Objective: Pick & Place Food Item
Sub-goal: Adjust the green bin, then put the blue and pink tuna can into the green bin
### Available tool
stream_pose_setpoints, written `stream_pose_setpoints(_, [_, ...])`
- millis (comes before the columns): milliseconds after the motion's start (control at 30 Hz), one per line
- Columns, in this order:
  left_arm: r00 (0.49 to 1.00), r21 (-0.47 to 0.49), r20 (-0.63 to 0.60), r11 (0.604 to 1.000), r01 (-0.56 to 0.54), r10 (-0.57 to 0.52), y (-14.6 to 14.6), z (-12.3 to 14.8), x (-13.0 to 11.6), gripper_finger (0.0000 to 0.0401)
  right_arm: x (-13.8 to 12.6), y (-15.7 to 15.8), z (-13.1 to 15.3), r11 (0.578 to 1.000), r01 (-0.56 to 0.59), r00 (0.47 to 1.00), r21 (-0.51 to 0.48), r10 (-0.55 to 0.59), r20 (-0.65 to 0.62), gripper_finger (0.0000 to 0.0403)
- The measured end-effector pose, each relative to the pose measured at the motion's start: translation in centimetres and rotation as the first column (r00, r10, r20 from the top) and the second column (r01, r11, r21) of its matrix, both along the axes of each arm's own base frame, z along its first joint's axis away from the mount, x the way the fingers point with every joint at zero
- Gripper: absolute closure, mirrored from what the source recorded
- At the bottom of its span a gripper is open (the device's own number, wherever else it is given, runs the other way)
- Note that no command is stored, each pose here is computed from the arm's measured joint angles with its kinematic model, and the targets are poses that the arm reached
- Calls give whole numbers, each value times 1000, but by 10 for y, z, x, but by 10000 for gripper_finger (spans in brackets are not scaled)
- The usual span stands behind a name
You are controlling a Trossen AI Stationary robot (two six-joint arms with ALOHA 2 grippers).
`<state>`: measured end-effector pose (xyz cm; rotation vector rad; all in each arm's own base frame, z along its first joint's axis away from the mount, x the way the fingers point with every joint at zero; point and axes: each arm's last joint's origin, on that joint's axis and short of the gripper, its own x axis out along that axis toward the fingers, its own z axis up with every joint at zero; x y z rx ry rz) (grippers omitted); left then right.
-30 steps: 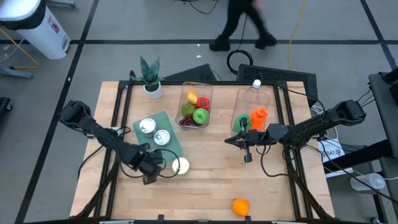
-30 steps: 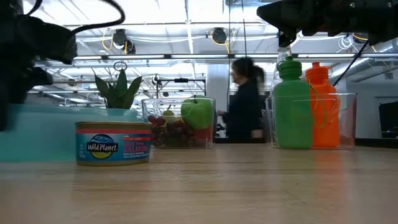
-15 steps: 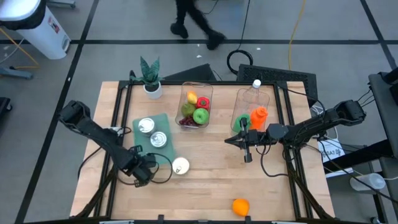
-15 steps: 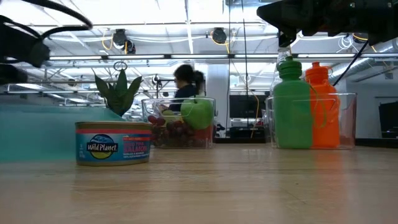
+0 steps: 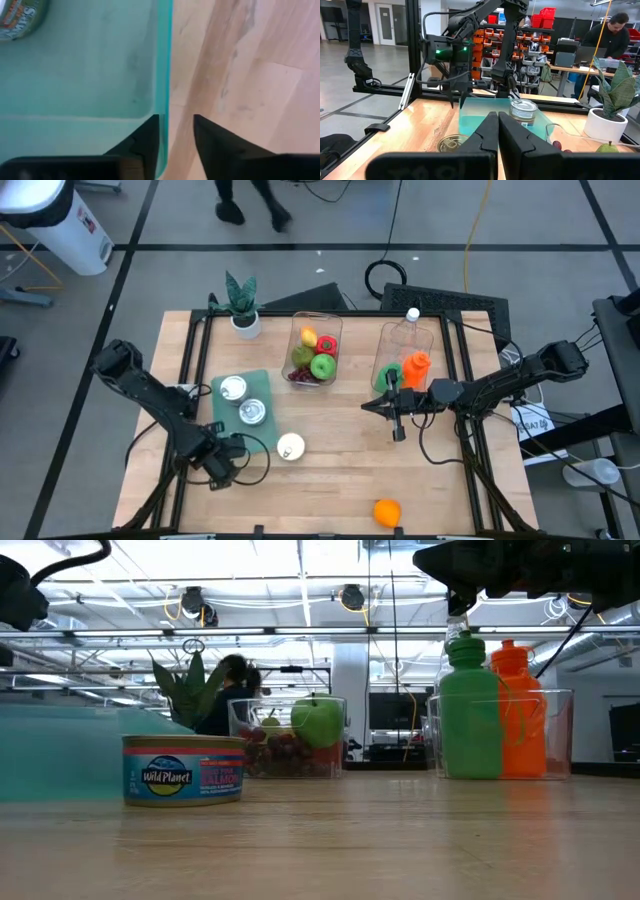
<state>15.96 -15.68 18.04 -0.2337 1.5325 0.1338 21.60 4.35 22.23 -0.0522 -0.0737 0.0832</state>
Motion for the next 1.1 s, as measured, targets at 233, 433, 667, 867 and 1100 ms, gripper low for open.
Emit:
stream_pose_setpoints(233, [1000, -13, -8, 1000, 7, -7, -1, 0, 0, 195, 0, 0, 0, 1000, 0, 1000, 0, 0, 0, 401])
stream_pose_setpoints(433, [993, -2, 53, 994, 109, -109, -4, 10, 5, 152, 0, 0, -1, 1000, 0, 1000, -2, 0, -9, 401])
stream_pose_setpoints(667, [949, 39, 243, 980, 197, -201, -18, 51, 24, 151, 0, 0, -1, 1000, 0, 1000, -2, 0, -10, 401])
stream_pose_setpoints(867, [821, 293, 504, 947, 131, -270, -21, 84, 40, 161, 0, 0, -1, 1000, 0, 1000, -2, 0, -12, 401])
stream_pose_setpoints(1100, [598, 425, 670, 888, 177, -440, -29, 85, 64, 204, 0, 0, -2, 1000, 0, 1000, -9, 0, -22, 401])
